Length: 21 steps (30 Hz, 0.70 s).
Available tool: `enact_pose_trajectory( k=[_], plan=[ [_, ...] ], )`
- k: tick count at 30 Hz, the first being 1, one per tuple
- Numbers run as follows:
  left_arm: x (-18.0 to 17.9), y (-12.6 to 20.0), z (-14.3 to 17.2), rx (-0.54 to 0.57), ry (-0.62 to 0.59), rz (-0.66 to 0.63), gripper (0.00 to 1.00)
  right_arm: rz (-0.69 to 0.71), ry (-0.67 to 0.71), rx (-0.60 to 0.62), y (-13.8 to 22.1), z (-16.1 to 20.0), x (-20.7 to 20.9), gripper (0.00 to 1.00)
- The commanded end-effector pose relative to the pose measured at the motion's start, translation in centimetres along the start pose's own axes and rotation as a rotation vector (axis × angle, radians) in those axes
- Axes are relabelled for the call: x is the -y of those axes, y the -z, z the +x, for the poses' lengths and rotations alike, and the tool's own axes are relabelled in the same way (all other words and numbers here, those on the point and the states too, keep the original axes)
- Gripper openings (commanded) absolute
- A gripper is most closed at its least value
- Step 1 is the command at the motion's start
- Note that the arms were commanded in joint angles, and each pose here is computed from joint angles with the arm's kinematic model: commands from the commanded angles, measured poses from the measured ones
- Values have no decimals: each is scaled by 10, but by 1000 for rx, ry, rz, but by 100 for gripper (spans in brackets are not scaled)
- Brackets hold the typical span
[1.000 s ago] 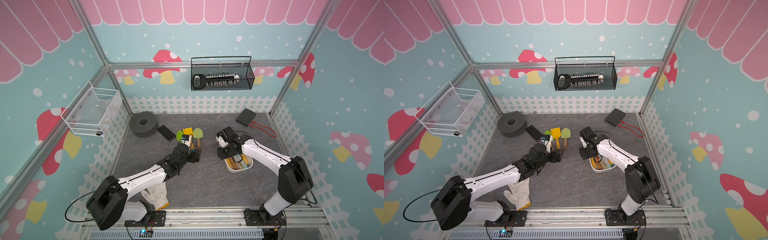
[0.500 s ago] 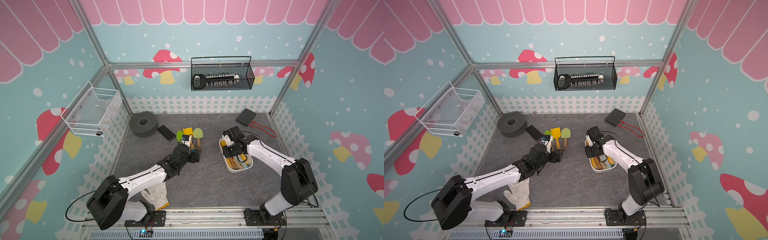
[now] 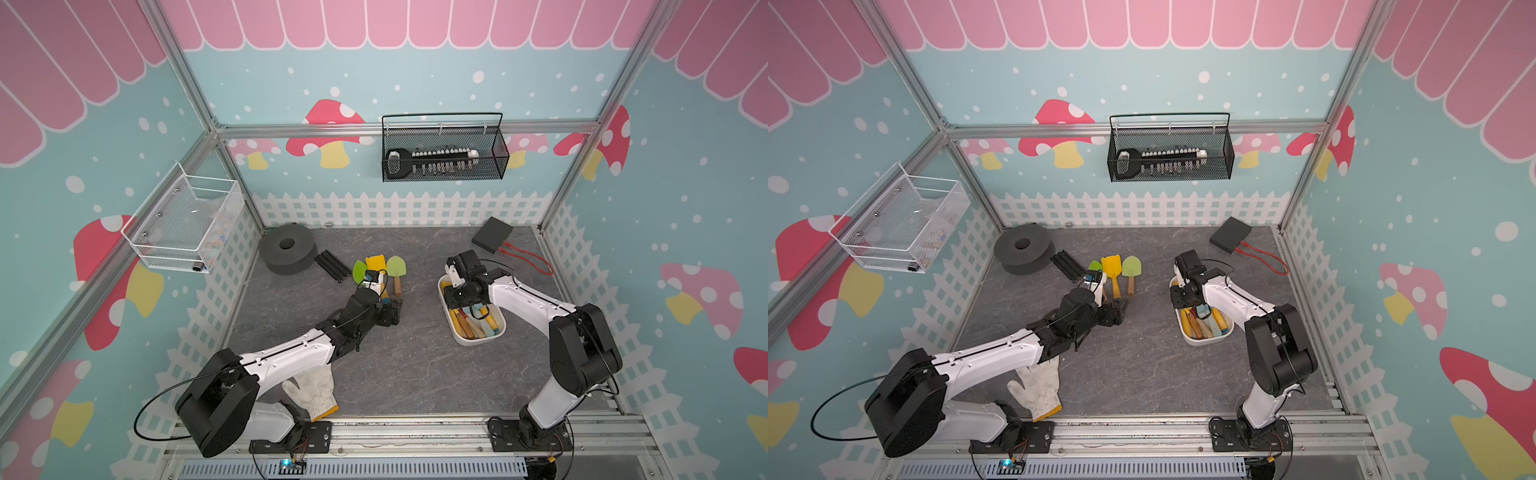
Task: Take the shovel out of the storage box
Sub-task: Pick up the shovel from the storage box.
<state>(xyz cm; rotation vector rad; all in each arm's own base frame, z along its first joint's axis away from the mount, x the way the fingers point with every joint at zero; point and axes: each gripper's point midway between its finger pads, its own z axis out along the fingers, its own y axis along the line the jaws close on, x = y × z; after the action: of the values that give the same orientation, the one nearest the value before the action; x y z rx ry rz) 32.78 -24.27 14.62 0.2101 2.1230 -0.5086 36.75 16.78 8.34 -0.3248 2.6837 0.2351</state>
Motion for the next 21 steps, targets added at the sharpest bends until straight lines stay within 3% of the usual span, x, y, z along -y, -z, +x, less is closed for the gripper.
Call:
enact_pose_trajectory(
  k=[1, 21],
  plan=[
    [5, 4, -7, 17, 6, 9, 87, -18, -14, 29, -8, -14, -3, 31],
    [3, 9, -12, 34, 1, 1, 87, 40, -20, 17, -28, -18, 8, 20]
  ],
)
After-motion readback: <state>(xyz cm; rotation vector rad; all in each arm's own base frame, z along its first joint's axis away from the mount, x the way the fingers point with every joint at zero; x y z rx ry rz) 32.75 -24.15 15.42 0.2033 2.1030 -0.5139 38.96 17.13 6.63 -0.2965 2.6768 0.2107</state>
